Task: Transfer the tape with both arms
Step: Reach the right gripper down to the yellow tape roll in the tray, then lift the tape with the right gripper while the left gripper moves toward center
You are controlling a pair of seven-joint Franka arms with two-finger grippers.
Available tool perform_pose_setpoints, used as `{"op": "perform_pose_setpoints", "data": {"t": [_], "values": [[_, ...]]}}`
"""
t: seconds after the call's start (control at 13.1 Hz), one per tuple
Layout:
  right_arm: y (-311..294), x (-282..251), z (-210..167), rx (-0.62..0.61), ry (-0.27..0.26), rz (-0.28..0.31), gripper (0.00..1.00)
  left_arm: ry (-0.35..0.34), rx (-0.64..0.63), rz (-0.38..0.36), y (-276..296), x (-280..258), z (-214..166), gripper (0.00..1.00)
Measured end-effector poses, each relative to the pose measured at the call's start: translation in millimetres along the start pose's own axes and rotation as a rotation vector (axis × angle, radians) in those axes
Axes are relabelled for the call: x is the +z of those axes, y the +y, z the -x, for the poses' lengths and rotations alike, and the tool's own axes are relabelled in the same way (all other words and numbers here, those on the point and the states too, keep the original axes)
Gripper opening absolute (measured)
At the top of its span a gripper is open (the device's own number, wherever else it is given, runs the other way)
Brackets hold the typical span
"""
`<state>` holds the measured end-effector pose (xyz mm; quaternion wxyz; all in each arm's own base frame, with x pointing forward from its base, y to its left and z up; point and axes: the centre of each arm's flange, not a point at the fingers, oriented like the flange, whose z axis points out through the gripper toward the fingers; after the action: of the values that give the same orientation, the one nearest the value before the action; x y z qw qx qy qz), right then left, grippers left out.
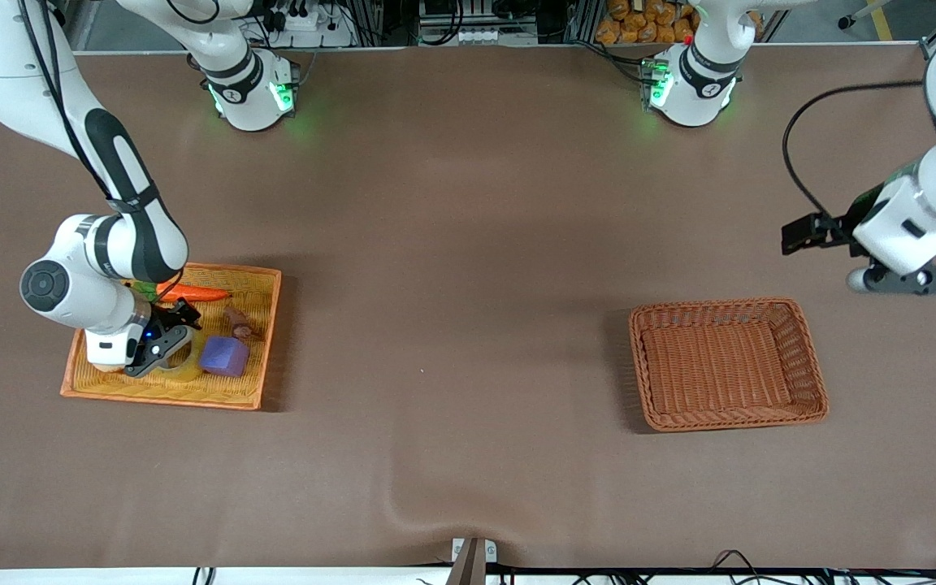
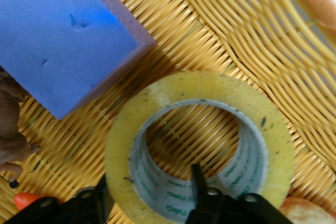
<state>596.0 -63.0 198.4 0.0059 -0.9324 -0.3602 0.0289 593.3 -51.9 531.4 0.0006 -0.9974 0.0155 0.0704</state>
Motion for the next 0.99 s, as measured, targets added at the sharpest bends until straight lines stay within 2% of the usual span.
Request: {"op": "perform_pose_setpoints", "data": {"t": [0.23, 0.46, 0.61, 0.77, 0.99], "values": [[-2.7, -3.0, -1.5, -0.002, -0.026, -0.035, 0.34, 0.011, -0.020, 0.004, 1.6, 35.5, -15.4, 1.00], [-1.8, -29.9, -2.8, -0.001, -0.049, -0.064, 0.23, 0.064, -0.044, 0.006, 10.4, 65.9, -12.3, 1.00], [-3.9, -72.4, -10.2, 0.002, -0.062, -0.106, 0.22, 0.127, -0.068, 0.012, 29.2, 86.7, 0.9, 1.00], [-13.6, -122.4, -23.7, 0.015, -0.023, -0.162, 0.22, 0.167, -0.111, 0.024, 61.5, 105.9, 12.0, 1.00], [-59.3, -168.4, -70.2, 0.036, 0.007, -0.163, 0.22, 0.211, -0.194, 0.065, 113.0, 126.8, 15.9, 1.00]]}}
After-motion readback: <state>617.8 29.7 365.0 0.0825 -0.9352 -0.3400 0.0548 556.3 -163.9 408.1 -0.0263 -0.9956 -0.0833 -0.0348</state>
